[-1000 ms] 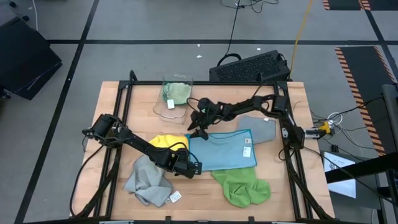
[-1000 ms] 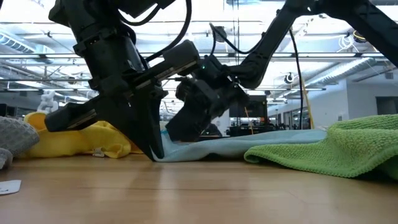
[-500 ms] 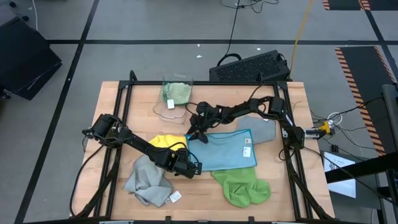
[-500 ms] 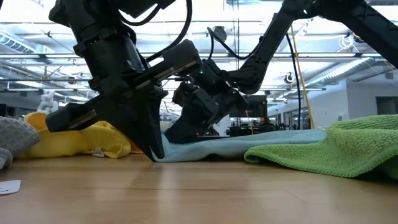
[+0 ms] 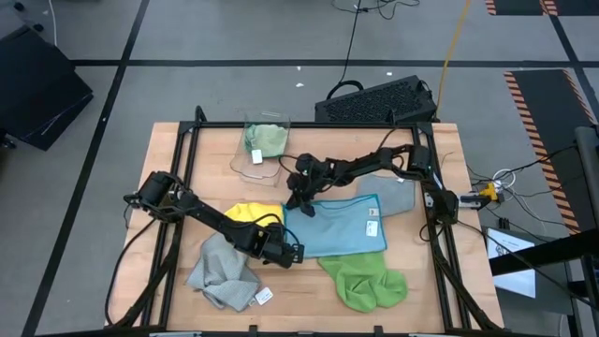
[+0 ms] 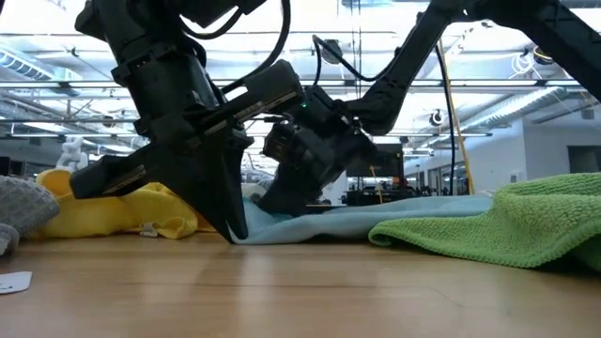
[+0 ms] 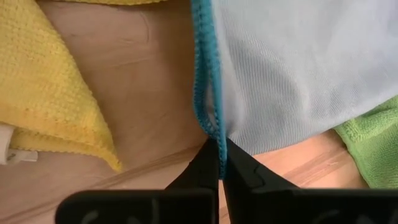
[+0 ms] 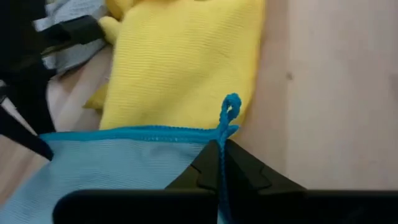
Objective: Fold microfiber towels
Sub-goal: Fold the blue microfiber cloth
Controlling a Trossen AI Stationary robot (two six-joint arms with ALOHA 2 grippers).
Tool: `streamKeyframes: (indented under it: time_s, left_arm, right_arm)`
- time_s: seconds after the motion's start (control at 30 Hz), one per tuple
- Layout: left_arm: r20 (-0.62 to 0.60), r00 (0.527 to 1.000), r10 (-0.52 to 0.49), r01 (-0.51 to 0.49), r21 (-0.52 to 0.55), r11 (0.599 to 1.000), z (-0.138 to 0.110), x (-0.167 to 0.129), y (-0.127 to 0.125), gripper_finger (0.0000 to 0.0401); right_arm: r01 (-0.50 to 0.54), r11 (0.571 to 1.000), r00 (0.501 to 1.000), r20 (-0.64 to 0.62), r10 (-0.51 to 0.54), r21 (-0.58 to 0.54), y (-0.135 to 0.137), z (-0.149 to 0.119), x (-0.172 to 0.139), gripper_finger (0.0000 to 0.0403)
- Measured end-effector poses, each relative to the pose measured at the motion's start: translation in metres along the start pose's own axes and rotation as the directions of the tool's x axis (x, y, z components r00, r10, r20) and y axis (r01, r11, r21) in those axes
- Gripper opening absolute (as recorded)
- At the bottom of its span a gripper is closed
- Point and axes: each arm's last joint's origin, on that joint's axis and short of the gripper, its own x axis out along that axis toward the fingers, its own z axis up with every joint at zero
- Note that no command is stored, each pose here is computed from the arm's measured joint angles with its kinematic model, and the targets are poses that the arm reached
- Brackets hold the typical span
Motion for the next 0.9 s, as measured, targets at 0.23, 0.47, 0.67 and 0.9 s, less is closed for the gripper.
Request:
streamKeyframes:
  time_s: [0.23,0.47,0.67,0.9]
  left_arm:
    - [-0.026,0.992,-0.127,0.128,0.044,0.991,0.002,-0.037,-0.015,0.0003]
    - [0.026,0.947,-0.321,0.31,0.197,0.93,0.012,-0.098,-0.029,0.0003]
    - [0.012,0.838,-0.546,0.499,0.387,0.775,0.019,-0.154,-0.04,0.0002]
    - [-0.178,0.658,-0.731,0.694,0.519,0.499,0.024,-0.213,-0.05,0.0002]
  right_arm:
    - [0.027,1.0,0.998,-0.057,-0.026,0.008,0.024,0.031,-0.057,0.0004]
    - [0.062,0.998,0.997,-0.041,-0.062,-0.008,0.077,0.064,-0.133,0.0002]
    - [0.102,0.993,0.991,0.084,-0.107,0.059,0.151,0.085,-0.191,0.0001]
    - [-0.03,0.984,0.975,0.224,-0.011,0.176,0.253,0.082,-0.226,0.0001]
